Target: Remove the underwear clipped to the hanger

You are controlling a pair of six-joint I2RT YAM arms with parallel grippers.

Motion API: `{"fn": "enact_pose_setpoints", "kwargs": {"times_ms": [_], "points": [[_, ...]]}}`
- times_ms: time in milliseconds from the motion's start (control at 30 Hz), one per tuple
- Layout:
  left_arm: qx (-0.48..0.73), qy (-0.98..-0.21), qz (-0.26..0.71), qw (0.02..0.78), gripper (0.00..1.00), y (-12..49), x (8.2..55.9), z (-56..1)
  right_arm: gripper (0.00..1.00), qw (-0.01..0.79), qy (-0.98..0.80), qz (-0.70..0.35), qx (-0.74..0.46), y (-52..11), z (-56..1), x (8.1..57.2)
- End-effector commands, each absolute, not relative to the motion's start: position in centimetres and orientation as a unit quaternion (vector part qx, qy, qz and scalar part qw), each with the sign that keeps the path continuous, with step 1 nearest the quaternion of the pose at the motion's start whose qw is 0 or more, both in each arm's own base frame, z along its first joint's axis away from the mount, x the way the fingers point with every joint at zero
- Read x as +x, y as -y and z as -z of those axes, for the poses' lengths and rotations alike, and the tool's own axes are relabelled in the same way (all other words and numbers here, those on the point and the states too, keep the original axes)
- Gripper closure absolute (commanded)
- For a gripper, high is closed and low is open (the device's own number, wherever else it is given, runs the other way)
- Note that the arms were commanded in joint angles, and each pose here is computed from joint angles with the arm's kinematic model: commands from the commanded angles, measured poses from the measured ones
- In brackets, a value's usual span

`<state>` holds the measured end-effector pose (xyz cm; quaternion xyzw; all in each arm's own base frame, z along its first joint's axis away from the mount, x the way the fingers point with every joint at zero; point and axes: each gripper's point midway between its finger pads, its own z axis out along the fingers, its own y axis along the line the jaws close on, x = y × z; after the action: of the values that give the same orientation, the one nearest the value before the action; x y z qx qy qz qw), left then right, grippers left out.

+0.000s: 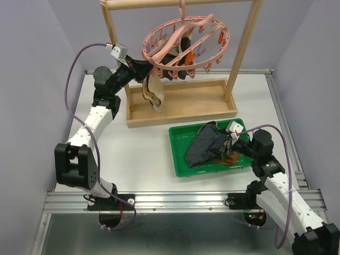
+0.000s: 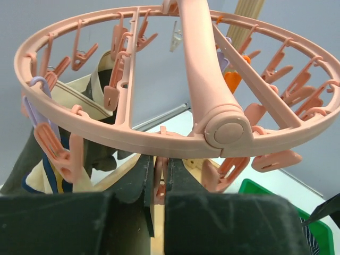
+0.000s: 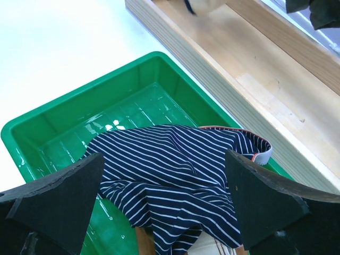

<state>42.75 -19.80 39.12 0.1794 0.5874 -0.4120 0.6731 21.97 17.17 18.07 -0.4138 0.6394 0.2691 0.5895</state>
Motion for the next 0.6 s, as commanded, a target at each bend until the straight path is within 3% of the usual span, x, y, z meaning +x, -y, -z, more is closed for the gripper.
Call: {"fn": "enact_pose_setpoints", "kwargs": {"times_ms": [0,33,100,233,367,567], "points": [[0.193,-0.561,0.419,0.688,0.97,19.9,41.8,-40.6,0.00,0.606,-0.626,-0.266,-0.413,-17.1,-18.4,22.1],[0.192,-0.560,0.417,0.690,0.96,19.8,41.6,-40.8,0.00,0.605,-0.627,-0.266,-0.412,-17.1,-18.4,22.2],[0.187,-0.562,0.414,0.691,0.71,19.6,41.5,-40.7,0.00,0.606,-0.626,-0.266,-0.413,-17.1,-18.5,22.1],[0.178,-0.567,0.392,0.702,0.38,18.7,40.4,-41.3,0.00,0.611,-0.623,-0.263,-0.412,-16.9,-18.7,22.1],[0.170,-0.586,0.345,0.713,0.23,17.4,39.9,-40.8,0.00,0.611,-0.625,-0.260,-0.411,-16.8,-18.6,22.2],[0.160,-0.621,0.279,0.715,0.18,15.3,38.6,-39.6,0.00,0.605,-0.628,-0.263,-0.412,-16.8,-18.3,22.3]]}}
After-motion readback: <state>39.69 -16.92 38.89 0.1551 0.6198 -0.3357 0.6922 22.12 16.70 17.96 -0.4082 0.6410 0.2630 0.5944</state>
